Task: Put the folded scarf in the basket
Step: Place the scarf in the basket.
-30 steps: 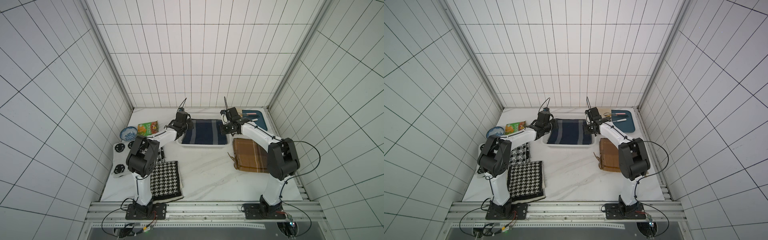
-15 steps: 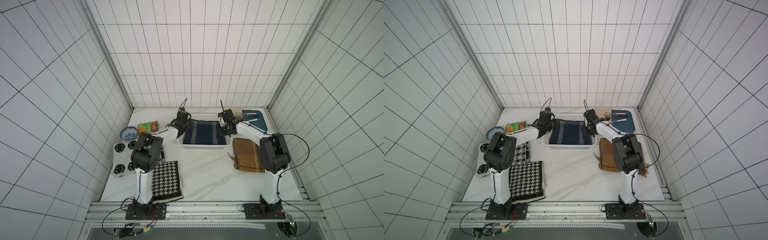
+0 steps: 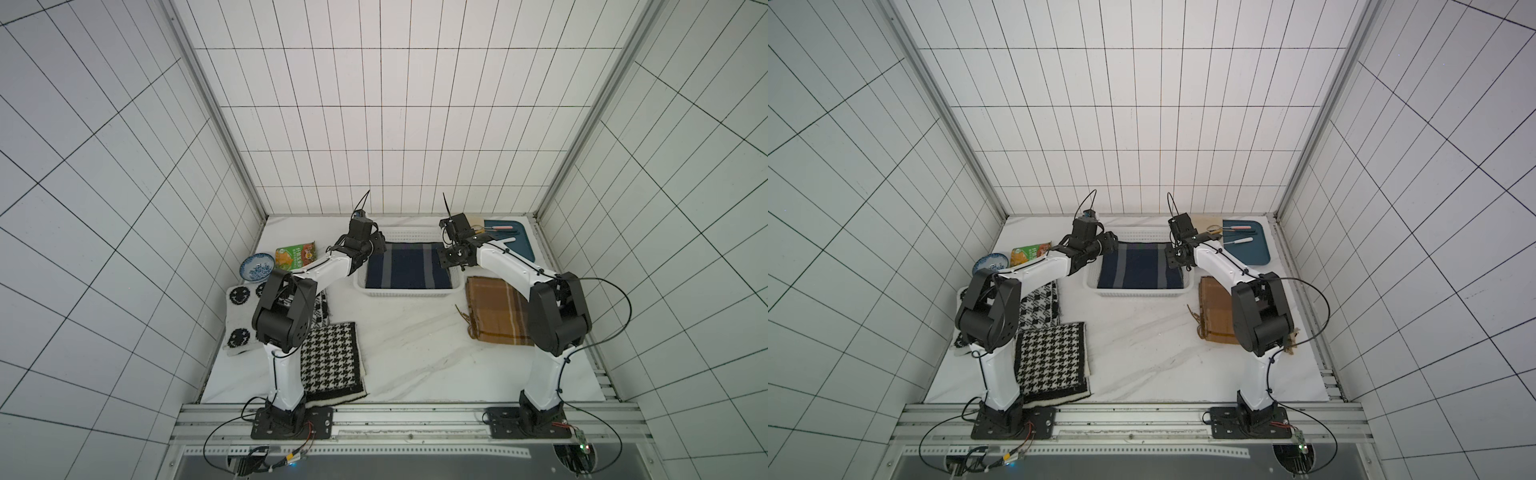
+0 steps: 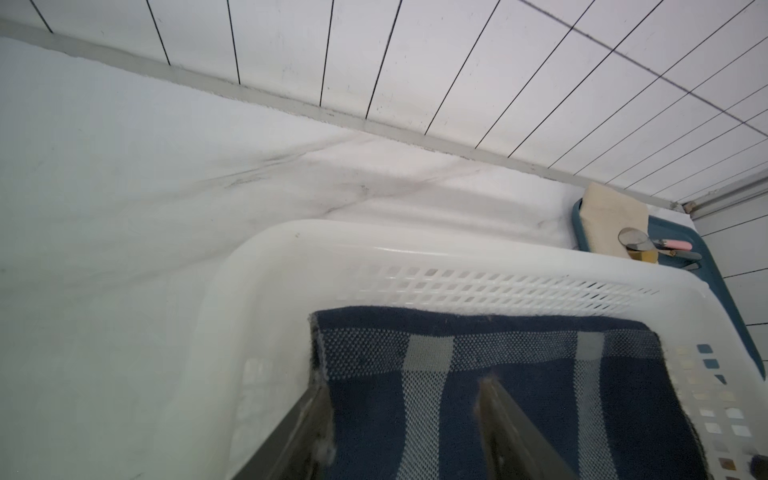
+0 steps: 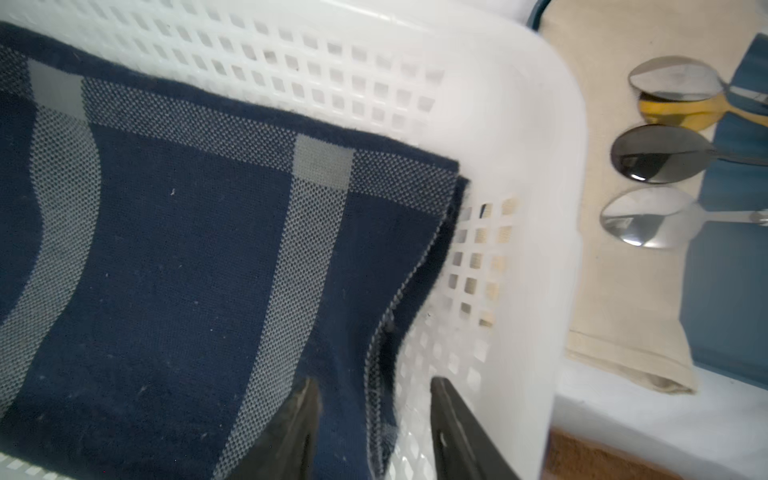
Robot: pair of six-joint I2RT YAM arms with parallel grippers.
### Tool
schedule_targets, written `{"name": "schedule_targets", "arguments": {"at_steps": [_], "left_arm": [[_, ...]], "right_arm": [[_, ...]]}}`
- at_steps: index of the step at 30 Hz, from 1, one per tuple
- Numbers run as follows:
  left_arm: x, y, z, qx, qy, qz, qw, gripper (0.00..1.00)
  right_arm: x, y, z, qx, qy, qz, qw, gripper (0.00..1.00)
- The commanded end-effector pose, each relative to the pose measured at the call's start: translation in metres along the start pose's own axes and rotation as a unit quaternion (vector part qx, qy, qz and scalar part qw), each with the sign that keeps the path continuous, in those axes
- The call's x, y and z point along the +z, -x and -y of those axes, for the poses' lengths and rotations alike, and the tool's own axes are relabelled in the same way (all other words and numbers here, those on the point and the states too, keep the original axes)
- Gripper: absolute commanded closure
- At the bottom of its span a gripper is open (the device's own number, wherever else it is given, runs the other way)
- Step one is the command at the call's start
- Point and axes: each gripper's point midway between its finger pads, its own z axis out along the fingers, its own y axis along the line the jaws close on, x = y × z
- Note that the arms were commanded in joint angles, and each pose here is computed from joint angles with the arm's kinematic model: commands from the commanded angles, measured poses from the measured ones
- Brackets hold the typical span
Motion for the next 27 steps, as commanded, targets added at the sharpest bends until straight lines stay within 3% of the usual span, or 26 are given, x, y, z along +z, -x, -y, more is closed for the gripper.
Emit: {"name": "schedule_targets", "arguments": {"at_steps": [1,6,10,14,22,27], "left_arm": [[-0.019,0.013,0.012,0.019,-0.008,0.031,0.999,0.43],[-0.007,-0.01,0.043,0.013,-0.066,0.009,0.998,0.55],[0.004,-0.024,0.038,0.01,-0.059,-0.006,0.998,0.57],[-0.005,-0.02,0.037,0.012,-0.056,-0.005,0.998,0.57],[-0.062,0.008,0.031,0.003,-0.049,0.023,0.999,0.55],[-0.096,0.01,0.035,-0.009,-0.071,0.028,0.997,0.51]], "right_arm": [[-0.022,0.024,-0.007,-0.008,0.011,0.04,0.999,0.53],[-0.008,0.026,-0.028,-0.025,0.047,0.036,0.998,0.6],[0.021,0.01,-0.02,-0.028,0.032,0.0,0.999,0.69],[0.031,0.005,-0.016,-0.036,0.023,-0.011,0.999,0.71],[-0.055,0.032,-0.047,-0.038,0.073,0.09,0.992,0.65],[-0.109,-0.002,-0.078,-0.041,0.121,0.102,0.987,0.62]]}}
